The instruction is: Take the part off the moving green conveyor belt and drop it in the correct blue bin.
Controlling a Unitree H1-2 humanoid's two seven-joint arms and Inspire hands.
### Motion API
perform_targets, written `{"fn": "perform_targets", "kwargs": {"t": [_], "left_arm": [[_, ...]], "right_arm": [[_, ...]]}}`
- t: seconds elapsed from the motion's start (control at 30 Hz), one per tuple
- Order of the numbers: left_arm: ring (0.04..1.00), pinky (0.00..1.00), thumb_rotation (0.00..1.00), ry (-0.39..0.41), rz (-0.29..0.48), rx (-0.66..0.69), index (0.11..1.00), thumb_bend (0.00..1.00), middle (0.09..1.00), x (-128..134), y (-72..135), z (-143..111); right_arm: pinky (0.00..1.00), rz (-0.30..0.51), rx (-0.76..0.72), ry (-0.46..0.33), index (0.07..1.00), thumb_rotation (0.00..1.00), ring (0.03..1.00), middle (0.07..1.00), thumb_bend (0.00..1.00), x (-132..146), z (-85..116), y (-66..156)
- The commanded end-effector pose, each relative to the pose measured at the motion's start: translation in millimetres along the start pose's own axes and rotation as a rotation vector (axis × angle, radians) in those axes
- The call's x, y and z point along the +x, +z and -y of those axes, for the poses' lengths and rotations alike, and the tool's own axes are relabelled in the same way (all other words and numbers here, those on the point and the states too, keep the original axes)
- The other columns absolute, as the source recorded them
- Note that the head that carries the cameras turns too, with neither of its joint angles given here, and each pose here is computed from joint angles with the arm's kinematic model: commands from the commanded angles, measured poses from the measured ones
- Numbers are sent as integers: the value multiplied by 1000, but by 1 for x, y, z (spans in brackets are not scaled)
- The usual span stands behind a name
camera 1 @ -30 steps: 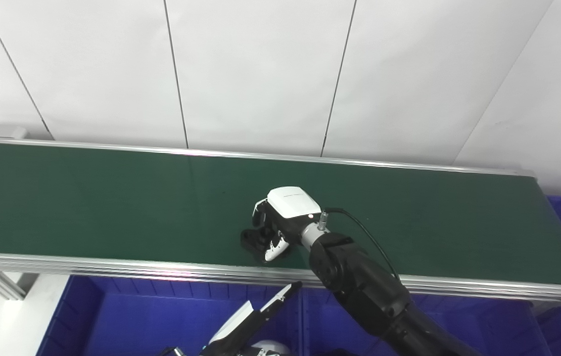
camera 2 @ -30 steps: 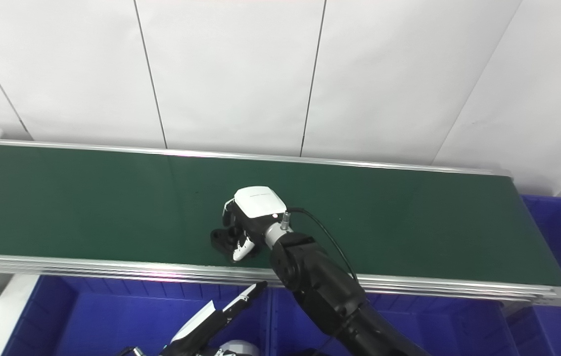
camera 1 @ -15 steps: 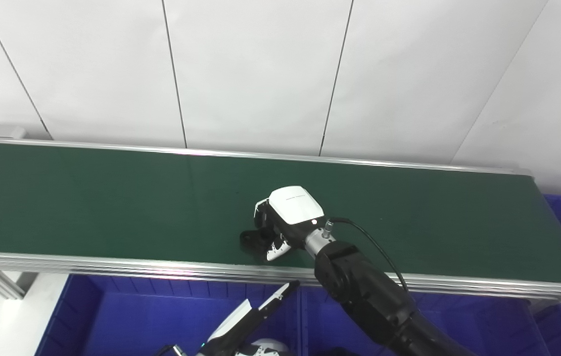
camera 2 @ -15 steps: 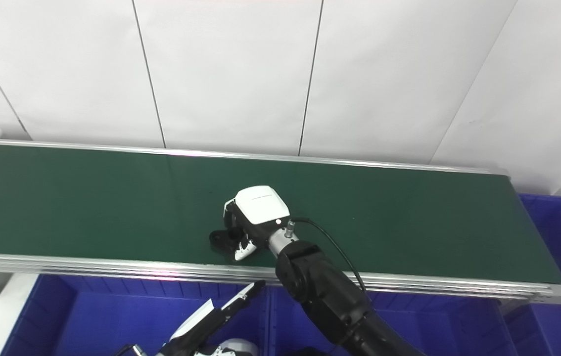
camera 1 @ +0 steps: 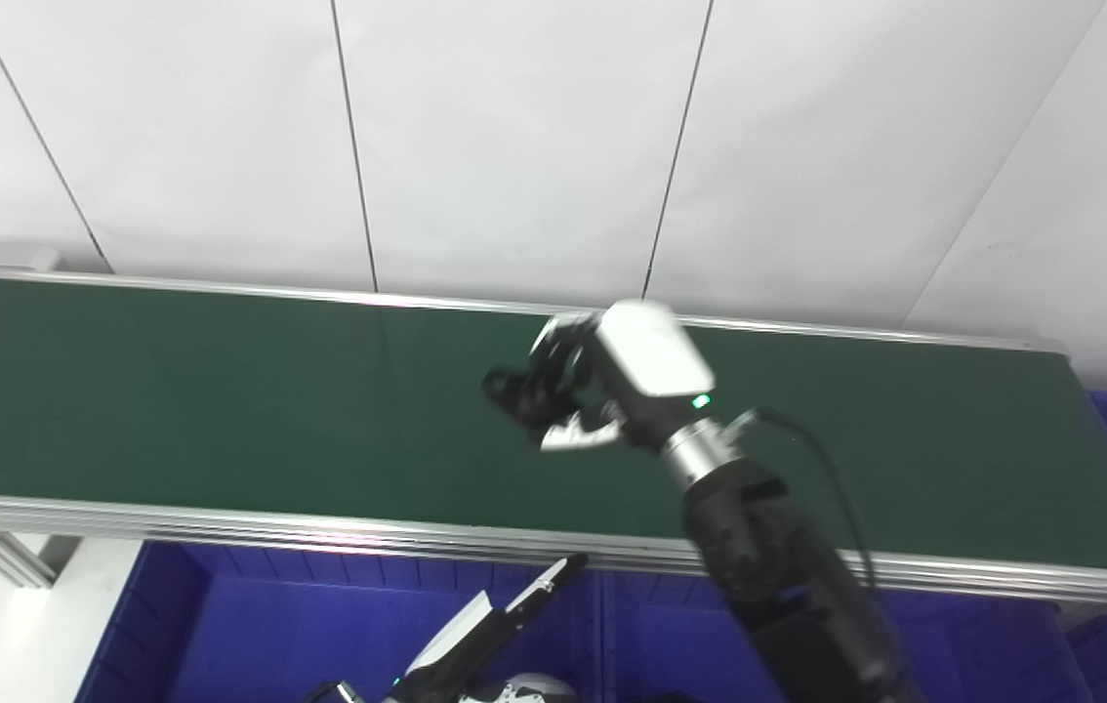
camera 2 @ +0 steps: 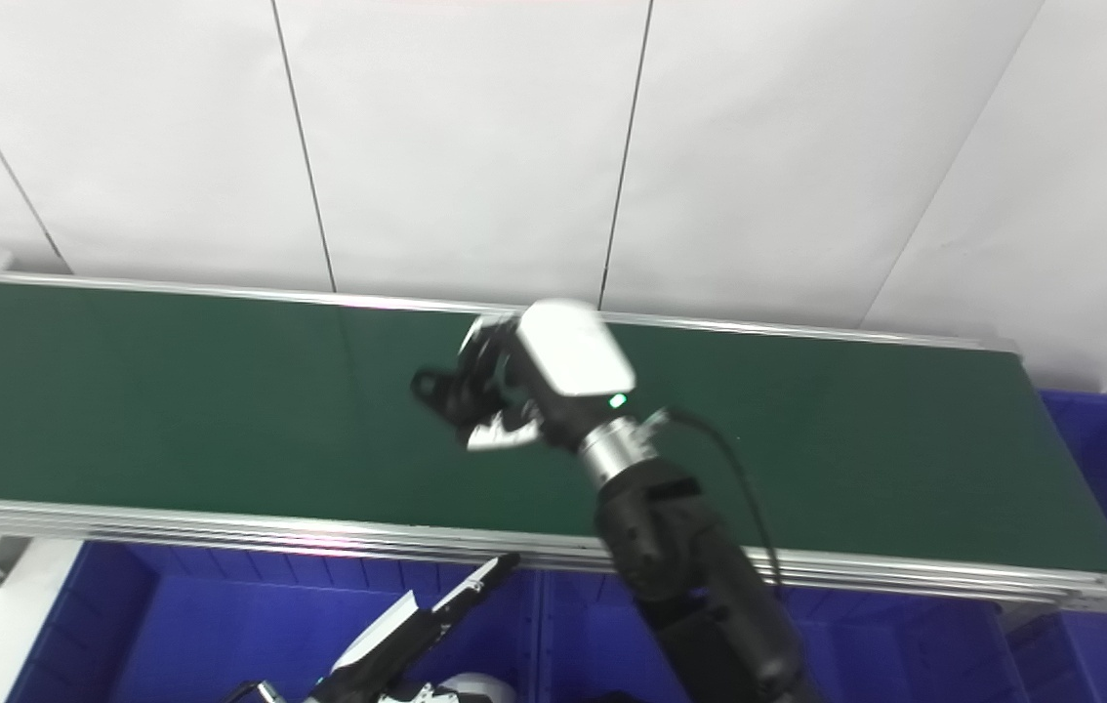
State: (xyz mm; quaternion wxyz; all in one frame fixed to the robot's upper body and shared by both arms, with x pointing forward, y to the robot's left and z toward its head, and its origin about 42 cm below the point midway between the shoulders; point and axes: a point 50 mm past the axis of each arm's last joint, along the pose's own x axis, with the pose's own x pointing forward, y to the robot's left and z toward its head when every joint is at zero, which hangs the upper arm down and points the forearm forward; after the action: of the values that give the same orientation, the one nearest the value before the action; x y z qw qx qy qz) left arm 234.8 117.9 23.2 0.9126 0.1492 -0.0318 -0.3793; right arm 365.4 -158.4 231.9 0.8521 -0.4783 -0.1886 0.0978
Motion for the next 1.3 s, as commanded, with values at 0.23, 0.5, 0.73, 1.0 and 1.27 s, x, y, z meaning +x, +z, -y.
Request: {"fn": "perform_targets", "kwargs": {"t": [0.23,0.5,0.73,1.0,1.27], "left_arm": [[1000,984,751,21,66,19,1000,718,1000,-4,11,-10],[1000,1000,741,50,73,9,1000,690,1000,-12,15,-17],[1000,1000,770,76,60,5,1000,704,1000,-14,23,-29],[1000,995,795,104,68,15,1000,694,1000,-11,36,-38],[1000,992,789,107,68,26,1000,661,1000,-10,39,-37]], "right_arm": [[150,-130,48,-46,485,0,211,470,525,-53,12,-23],[202,-265,112,8,487,0,269,474,524,-117,-15,-43],[191,-354,116,119,486,0,251,472,527,-160,-46,-58],[262,-463,69,295,524,0,345,408,518,-173,-77,-83],[322,-516,-26,413,526,0,430,430,517,-169,-94,-95]]}}
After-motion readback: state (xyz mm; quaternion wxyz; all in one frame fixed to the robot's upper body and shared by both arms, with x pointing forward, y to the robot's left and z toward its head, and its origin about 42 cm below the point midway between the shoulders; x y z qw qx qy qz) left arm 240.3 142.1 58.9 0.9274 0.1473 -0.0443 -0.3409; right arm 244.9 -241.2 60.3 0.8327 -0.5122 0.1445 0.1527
